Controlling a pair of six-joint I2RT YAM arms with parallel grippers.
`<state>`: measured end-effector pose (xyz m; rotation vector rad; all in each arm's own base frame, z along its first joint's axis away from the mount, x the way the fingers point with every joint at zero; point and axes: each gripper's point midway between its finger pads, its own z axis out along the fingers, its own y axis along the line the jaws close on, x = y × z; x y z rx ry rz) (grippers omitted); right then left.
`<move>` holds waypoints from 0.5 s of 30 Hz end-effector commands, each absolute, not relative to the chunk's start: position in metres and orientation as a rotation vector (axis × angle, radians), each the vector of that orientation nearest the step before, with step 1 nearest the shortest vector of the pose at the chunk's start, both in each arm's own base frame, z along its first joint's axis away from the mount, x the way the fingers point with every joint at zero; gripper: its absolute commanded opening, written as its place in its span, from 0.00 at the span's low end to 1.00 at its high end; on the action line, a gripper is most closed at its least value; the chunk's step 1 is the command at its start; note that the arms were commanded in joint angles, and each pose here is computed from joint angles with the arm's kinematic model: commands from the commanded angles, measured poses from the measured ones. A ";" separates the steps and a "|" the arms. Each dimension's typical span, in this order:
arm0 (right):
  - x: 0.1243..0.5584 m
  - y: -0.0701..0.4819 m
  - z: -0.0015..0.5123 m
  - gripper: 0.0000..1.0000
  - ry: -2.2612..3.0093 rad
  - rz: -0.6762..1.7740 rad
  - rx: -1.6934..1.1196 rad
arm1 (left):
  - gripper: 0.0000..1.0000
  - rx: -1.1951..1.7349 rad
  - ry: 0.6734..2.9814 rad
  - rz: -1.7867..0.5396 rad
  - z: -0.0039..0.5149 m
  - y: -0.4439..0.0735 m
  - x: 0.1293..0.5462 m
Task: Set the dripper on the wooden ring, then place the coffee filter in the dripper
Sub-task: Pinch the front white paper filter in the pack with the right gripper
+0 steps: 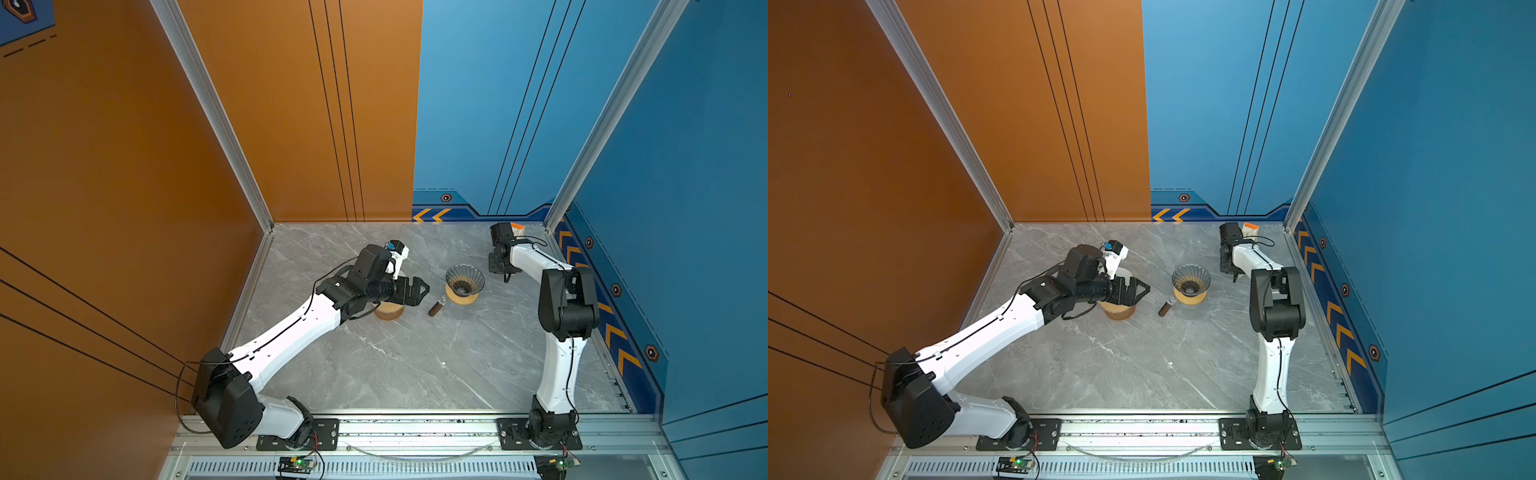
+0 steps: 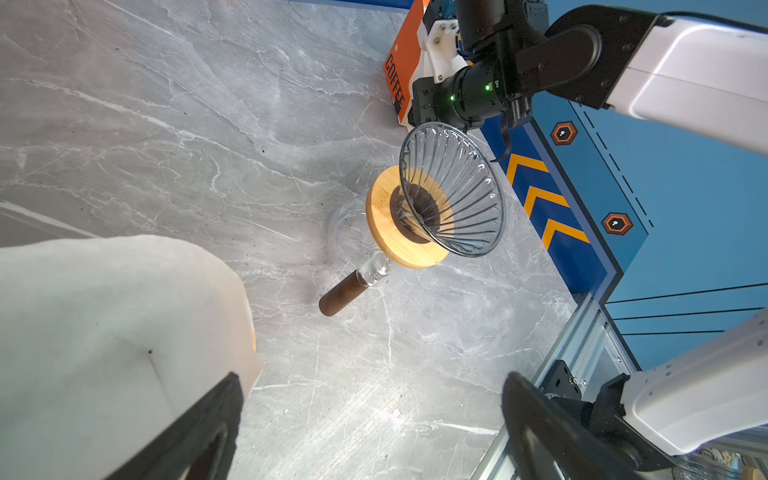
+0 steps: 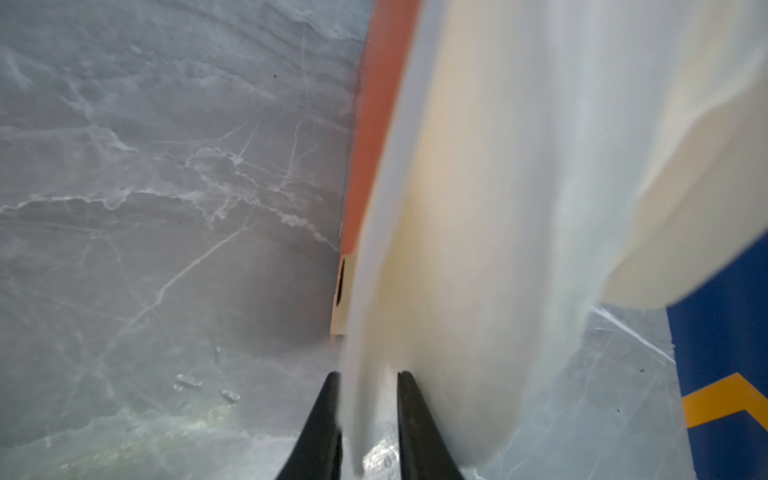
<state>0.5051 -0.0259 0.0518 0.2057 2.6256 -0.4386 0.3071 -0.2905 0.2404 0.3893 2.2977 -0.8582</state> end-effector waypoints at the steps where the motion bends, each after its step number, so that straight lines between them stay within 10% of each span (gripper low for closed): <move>1: 0.510 -0.030 0.054 0.19 2.625 -0.438 0.224 | 0.98 0.389 2.271 -0.897 0.253 -0.296 0.312; 15: 0.510 -0.037 0.056 0.04 2.621 -0.457 0.215 | 0.98 0.407 2.277 -0.903 0.253 -0.302 0.315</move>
